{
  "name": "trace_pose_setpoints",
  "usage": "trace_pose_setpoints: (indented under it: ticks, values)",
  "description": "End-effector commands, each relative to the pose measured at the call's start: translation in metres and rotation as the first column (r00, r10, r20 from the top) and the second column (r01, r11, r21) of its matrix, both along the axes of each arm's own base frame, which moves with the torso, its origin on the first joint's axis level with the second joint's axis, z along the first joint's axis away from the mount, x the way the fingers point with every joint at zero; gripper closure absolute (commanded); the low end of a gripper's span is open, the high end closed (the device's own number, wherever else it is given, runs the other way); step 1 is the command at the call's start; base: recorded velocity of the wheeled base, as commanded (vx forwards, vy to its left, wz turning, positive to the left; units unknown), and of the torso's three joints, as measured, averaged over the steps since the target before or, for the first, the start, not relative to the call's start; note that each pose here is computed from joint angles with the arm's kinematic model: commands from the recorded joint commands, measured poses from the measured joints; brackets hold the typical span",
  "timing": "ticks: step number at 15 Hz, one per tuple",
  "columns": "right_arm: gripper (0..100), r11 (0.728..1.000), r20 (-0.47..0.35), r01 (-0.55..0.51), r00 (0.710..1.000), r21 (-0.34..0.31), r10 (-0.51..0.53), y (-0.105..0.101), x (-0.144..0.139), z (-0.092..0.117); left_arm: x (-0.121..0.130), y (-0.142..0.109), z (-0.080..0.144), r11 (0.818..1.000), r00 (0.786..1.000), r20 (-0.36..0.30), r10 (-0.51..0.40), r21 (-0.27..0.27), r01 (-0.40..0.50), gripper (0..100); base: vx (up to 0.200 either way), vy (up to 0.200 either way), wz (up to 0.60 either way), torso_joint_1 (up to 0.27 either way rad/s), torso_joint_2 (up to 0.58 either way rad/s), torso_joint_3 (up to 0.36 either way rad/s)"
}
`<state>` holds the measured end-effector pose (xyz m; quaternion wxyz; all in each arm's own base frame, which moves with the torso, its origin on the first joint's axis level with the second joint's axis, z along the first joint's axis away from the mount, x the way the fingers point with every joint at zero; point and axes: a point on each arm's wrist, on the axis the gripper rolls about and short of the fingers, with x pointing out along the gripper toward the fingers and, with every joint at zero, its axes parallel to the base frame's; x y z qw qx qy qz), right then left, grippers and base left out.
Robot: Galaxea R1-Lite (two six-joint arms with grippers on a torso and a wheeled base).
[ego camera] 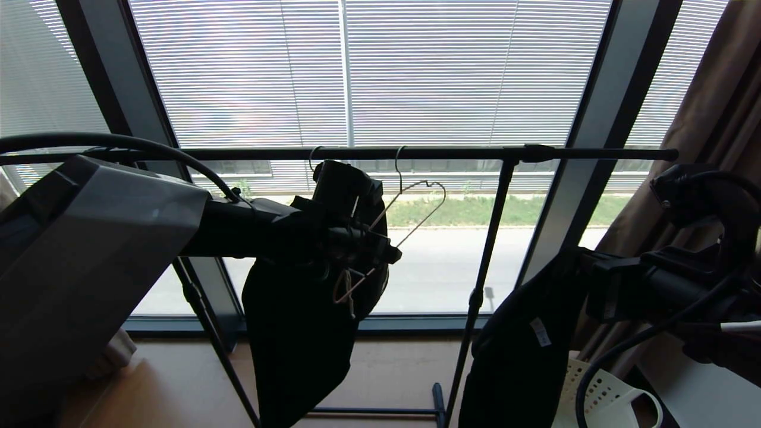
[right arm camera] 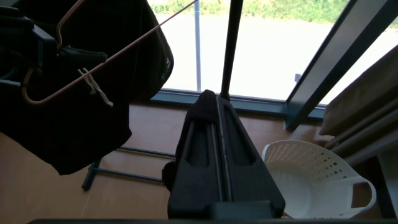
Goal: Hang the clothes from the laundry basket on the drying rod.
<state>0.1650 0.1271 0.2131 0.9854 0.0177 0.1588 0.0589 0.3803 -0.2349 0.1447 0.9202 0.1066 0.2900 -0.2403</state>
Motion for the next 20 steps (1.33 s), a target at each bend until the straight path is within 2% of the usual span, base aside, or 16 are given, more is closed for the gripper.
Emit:
trace_pose_setpoints:
  ticks: [1,3,4,13,17,20]
  values:
    - [100,1.0,-0.001,0.0,1.0,-0.001,0.0,0.0,0.0,0.0,-0.001,0.0,0.0,1.0,1.0,0.0,-0.001,0.0,0.001,0,0.0,0.0,0.0,0.0,0.0,0.0]
    - [100,1.0,-0.001,0.0,1.0,-0.001,0.0,0.0,0.0,0.0,0.0,0.0,0.001,1.0,1.0,0.002,-0.001,-0.001,0.001,0,0.0,0.0,0.0,0.0,0.0,0.0]
    - [100,1.0,-0.001,0.0,1.0,-0.001,0.0,0.0,0.0,0.0,0.0,0.0,0.001,1.0,1.0,0.003,-0.001,-0.001,0.001,100,0.0,0.0,0.0,0.0,0.0,0.0]
    - [100,1.0,-0.006,0.0,1.0,-0.006,0.0,0.001,0.0,-0.002,0.001,0.0,0.003,1.0,1.0,0.008,0.007,-0.008,-0.007,100,0.0,0.0,0.0,0.0,0.0,0.0]
    - [100,1.0,-0.006,0.0,1.0,-0.006,0.0,0.001,0.0,-0.002,0.005,0.0,0.016,0.999,0.999,0.049,0.013,-0.032,-0.011,100,0.0,0.0,0.0,0.0,0.0,0.0]
    - [100,1.0,-0.006,0.0,1.0,-0.006,0.0,0.001,0.0,-0.002,0.006,0.001,0.017,0.999,0.998,0.052,0.019,-0.033,-0.017,100,0.0,0.0,0.0,0.0,0.0,0.0]
